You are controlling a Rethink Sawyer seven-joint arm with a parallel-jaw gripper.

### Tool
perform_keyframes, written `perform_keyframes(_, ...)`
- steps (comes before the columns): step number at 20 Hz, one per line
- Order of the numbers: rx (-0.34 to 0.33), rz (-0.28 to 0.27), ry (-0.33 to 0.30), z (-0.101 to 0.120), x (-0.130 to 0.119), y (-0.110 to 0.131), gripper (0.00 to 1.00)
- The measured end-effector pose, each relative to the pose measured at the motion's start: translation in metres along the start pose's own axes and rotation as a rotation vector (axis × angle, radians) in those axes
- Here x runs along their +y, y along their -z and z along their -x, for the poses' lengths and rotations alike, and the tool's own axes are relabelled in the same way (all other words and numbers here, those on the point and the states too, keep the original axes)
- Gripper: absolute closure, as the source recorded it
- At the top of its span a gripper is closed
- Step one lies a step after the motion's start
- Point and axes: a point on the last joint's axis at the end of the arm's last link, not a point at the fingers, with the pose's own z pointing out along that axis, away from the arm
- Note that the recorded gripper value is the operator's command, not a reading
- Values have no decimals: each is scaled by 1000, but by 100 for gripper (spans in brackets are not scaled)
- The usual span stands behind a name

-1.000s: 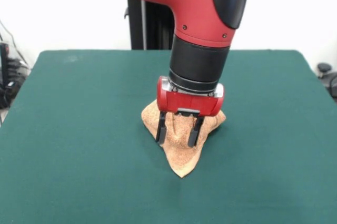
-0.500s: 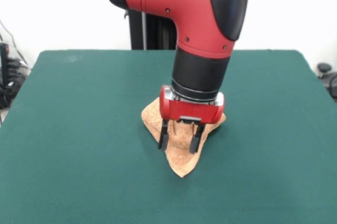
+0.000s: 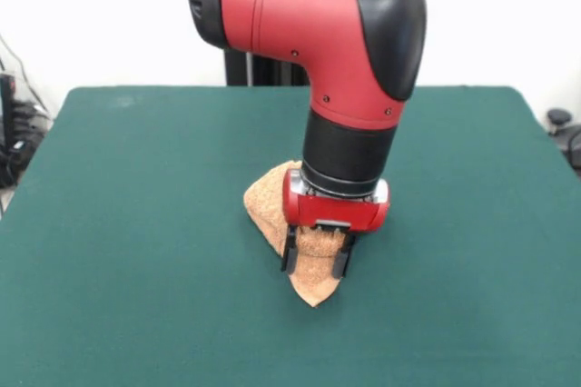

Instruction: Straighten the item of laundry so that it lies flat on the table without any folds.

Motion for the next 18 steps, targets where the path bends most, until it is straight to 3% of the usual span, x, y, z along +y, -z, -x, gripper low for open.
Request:
perform_keyframes(6, 13, 4, -5, -8, 4, -16, 0)
perform_keyframes(18, 12, 8, -25, -7, 3, -15, 0)
